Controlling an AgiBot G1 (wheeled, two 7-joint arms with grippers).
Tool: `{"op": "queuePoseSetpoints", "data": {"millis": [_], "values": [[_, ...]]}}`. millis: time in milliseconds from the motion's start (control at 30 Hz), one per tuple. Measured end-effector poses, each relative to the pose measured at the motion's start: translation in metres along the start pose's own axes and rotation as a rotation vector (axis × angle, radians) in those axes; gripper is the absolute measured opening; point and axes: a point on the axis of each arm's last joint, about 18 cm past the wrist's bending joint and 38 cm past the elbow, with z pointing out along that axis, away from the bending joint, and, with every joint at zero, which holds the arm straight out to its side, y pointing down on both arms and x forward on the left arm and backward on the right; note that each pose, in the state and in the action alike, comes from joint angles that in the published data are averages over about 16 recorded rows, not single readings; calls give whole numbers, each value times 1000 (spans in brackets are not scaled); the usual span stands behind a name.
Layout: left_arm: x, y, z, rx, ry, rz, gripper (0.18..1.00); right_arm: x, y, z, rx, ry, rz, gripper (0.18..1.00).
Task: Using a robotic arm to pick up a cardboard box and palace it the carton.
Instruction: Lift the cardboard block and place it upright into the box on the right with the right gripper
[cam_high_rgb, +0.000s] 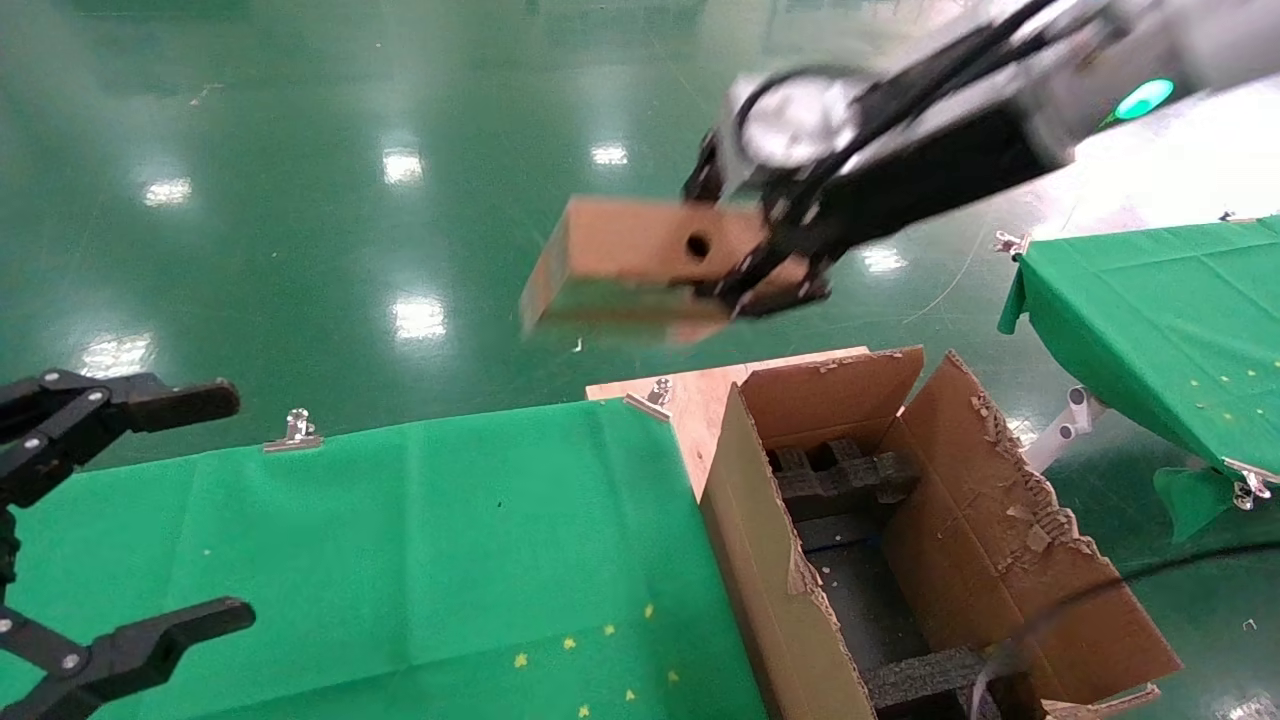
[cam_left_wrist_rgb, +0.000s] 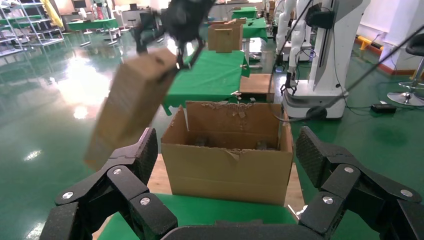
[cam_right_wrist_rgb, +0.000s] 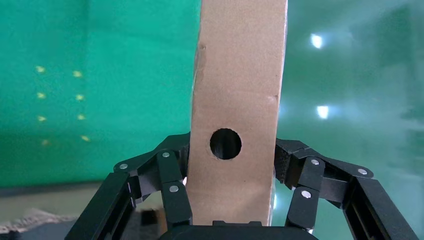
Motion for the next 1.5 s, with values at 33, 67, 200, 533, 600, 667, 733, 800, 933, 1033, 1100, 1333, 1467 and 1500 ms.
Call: {"op": "queuePoseSetpoints", "data": {"millis": [33,67,200,533,600,667,733,800,933,1033,1100,1333,1467,1500], "values": [[0,0,0,0,0,0,1001,2,1,-6,0,8,3,373],[0,0,0,0,0,0,1001,4,2,-11,-1,14,7,367],[0,0,0,0,0,0,1001,5,9,-27,-4,27,27,353],[0,0,0,0,0,0,1001,-15,45,-65,-63,40,116,334],[0,0,0,0,0,0,1001,-22,56,-76,-87,48,144,333],[0,0,0,0,0,0,1001,-31,69,-86,-113,55,174,331],[0,0,0,0,0,0,1001,-41,81,-97,-142,62,207,330],[0,0,0,0,0,0,1001,-51,94,-107,-170,68,242,330],[0,0,0,0,0,0,1001,-74,118,-123,-218,76,312,328],[0,0,0,0,0,0,1001,-89,132,-131,-245,78,358,327],[0,0,0,0,0,0,1001,-98,141,-135,-260,79,386,326],[0,0,0,0,0,0,1001,-117,157,-142,-285,78,444,324],[0,0,0,0,0,0,1001,-120,161,-143,-287,82,469,323],[0,0,0,0,0,0,1001,-121,162,-143,-286,85,480,323]]}}
